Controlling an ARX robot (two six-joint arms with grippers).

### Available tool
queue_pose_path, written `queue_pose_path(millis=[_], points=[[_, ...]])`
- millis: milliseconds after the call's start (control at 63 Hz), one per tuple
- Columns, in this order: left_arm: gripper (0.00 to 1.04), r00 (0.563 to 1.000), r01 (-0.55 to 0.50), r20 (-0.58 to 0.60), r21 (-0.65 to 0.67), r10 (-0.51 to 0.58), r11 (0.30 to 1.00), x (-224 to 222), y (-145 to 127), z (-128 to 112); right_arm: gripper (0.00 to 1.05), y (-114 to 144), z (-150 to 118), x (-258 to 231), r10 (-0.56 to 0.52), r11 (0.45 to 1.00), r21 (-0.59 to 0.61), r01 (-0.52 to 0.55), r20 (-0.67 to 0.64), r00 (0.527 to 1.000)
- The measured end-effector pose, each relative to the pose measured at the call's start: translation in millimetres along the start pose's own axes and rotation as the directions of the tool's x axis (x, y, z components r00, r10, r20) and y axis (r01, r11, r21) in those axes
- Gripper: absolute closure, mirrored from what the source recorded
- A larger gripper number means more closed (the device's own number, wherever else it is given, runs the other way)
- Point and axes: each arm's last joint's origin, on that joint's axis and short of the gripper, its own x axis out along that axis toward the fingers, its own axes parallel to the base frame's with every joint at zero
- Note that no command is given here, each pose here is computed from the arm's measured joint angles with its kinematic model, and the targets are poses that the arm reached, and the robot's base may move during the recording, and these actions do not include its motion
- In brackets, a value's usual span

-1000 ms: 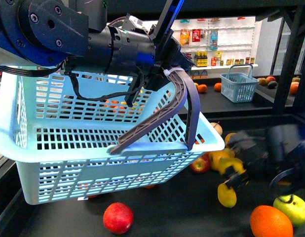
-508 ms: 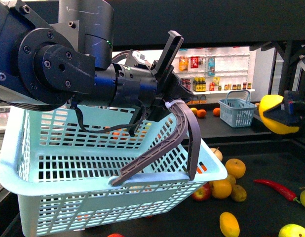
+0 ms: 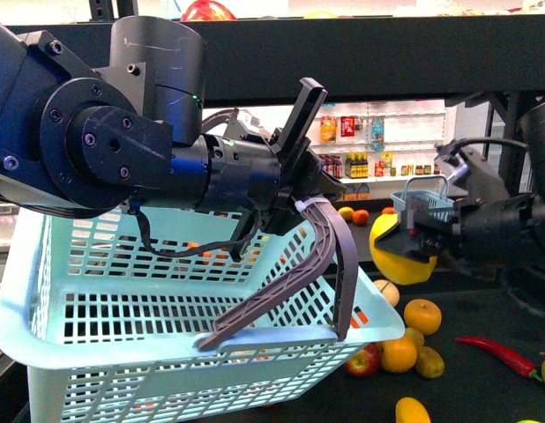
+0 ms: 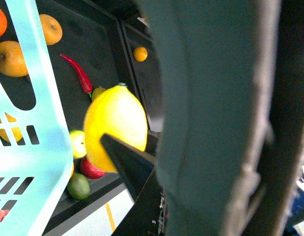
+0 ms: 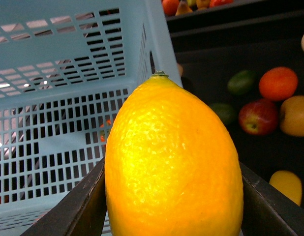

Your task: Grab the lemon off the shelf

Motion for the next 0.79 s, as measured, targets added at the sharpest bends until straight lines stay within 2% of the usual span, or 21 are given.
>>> queue_pose_path(millis=[190,444,683,730,794], points=[[0.98,1.000,0.000,0.001,0.000,0.000,1.000,0,0,0,0.42,13,-19,21,0.017,0.999,0.031,-0.016,-0.043,0.999],[0.98,1.000,0.000,0.001,0.000,0.000,1.000,0,0,0,0.41,22,-30,34,0.033,0.999,0.036,-0.030,-0.067,0.997],[0.98,1.000,0.000,0.000,-0.001,0.000,1.000,0,0,0,0.09,22,-20,35,0.027,0.999,0.031,-0.027,-0.006,1.000],[0.98,1.000,0.000,0.000,0.000,0.000,1.000,0,0,0,0.06,20,-16,35,0.021,0.999,0.028,-0.022,0.015,1.000],[0.98,1.000,0.002,-0.003,-0.003,-0.002,1.000,0,0,0,0.08,15,-9,33,0.008,1.000,0.022,-0.009,0.044,0.999]])
